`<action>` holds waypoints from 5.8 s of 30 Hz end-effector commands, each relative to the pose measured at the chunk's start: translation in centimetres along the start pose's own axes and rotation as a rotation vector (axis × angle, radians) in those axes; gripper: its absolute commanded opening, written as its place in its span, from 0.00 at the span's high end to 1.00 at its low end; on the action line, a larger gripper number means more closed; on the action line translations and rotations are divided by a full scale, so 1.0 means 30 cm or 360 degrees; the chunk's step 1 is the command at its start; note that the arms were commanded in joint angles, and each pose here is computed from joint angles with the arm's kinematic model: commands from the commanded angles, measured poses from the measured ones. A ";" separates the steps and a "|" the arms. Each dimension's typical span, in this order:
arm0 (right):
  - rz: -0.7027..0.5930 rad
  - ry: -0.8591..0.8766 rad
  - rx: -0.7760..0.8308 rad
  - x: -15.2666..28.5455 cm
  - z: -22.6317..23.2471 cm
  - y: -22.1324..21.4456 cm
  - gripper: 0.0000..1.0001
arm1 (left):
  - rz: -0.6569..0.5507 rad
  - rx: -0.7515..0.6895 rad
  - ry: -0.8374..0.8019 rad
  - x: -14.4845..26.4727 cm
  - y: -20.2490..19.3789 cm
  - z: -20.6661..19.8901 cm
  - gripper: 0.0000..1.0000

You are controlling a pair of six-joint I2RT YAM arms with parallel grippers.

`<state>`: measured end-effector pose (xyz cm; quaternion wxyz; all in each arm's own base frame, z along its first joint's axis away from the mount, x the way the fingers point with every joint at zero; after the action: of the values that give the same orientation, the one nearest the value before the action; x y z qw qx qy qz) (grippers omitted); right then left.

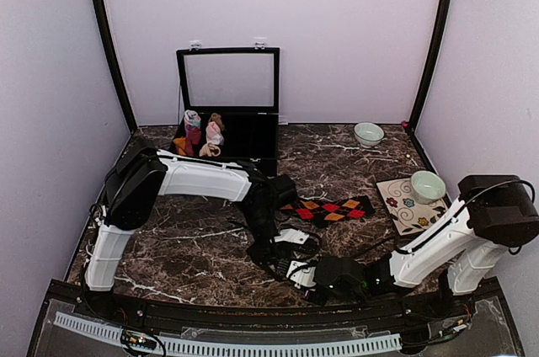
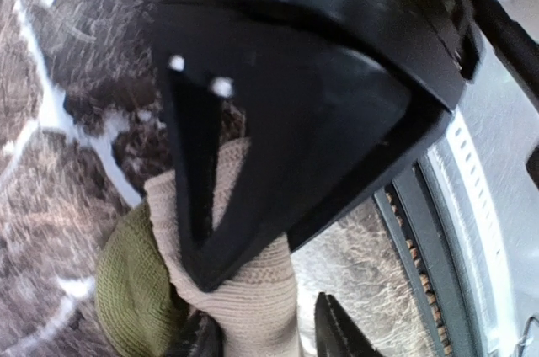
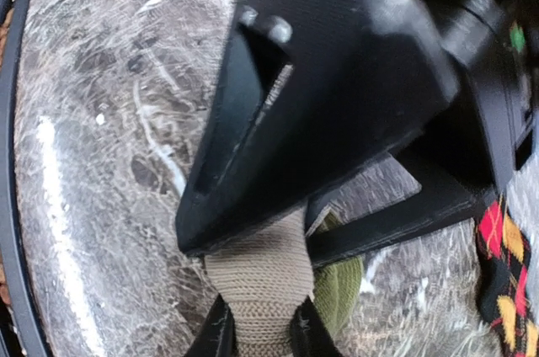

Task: Roll the socks
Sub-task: Roll the sock at the center of the board, then pick up the sock from the center of the board, then pass from the right arm to the left, then adjust the sock.

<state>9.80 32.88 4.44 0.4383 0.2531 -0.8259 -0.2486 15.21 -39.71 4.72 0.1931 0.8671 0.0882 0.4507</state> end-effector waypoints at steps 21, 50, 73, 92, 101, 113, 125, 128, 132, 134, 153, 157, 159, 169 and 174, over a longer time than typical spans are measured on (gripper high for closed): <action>0.0125 0.0350 -0.0874 -0.082 -0.064 -0.002 1.00 | -0.0403 0.0023 0.1279 0.648 -0.231 -0.191 0.48; -0.0360 0.0769 -0.1220 -0.081 -0.437 0.643 1.00 | -0.0208 -0.0762 0.1869 0.714 -0.172 -0.401 0.50; -0.0435 0.0892 -0.1318 -0.052 -0.405 0.727 1.00 | -0.0092 -0.0747 0.2013 0.725 -0.166 -0.320 0.57; -0.0572 0.1084 -0.1672 -0.024 -0.496 0.765 0.98 | -0.0061 -0.1050 0.2681 0.938 -0.054 -0.293 1.00; -0.0609 0.0670 -0.1336 0.062 -0.614 0.781 0.73 | -0.0293 -0.0371 0.1882 0.906 -0.064 -0.326 1.00; -0.0854 0.0158 -0.0947 0.274 -0.748 0.768 0.43 | -0.0712 0.0122 0.1029 0.908 -0.009 -0.442 1.00; -0.1101 0.0344 -0.0748 0.351 -0.648 0.827 0.52 | -0.0967 0.0353 0.0441 0.892 0.019 -0.489 1.00; -0.1056 0.0399 -0.0724 0.322 -0.609 0.845 0.54 | -0.0957 0.0354 0.0430 0.884 0.015 -0.482 1.00; -0.1065 0.0423 -0.0692 0.310 -0.582 0.856 0.55 | -0.0928 0.0357 0.0456 0.876 0.007 -0.467 1.00; -0.1026 0.0435 -0.0692 0.299 -0.573 0.846 0.56 | -0.0915 0.0349 0.0465 0.873 0.001 -0.468 1.00; -0.0714 0.0460 -0.0652 0.230 -0.534 0.758 0.61 | -0.0860 0.0303 0.0567 0.866 -0.025 -0.458 1.00; -0.0729 0.0483 -0.0676 0.202 -0.534 0.774 0.61 | -0.0852 0.0292 0.0646 0.877 -0.026 -0.442 1.00; -0.0707 0.0500 -0.0694 0.176 -0.525 0.771 0.58 | -0.0866 0.0273 0.0673 0.887 -0.022 -0.446 1.00; -0.0652 0.0457 -0.0690 0.149 -0.525 0.709 0.02 | -0.0852 0.0224 0.0661 0.895 -0.021 -0.473 1.00; -0.0700 0.0379 -0.0736 0.195 -0.561 0.685 0.17 | -0.0895 0.0194 0.0555 0.894 -0.007 -0.510 1.00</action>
<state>16.92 42.64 28.49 0.5287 0.3443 -0.6180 -0.4690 19.96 -26.93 29.45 0.1795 0.7319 0.3798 0.5365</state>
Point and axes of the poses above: each gripper's point midway between its finger pads, its own x axis back along the fingers, its own z axis along the line the jaws close on, y = z × x, the point moved 4 cm from there along x, back along the fingers, and after that the axes turned 12 degrees about x, right-handed, at the moved point
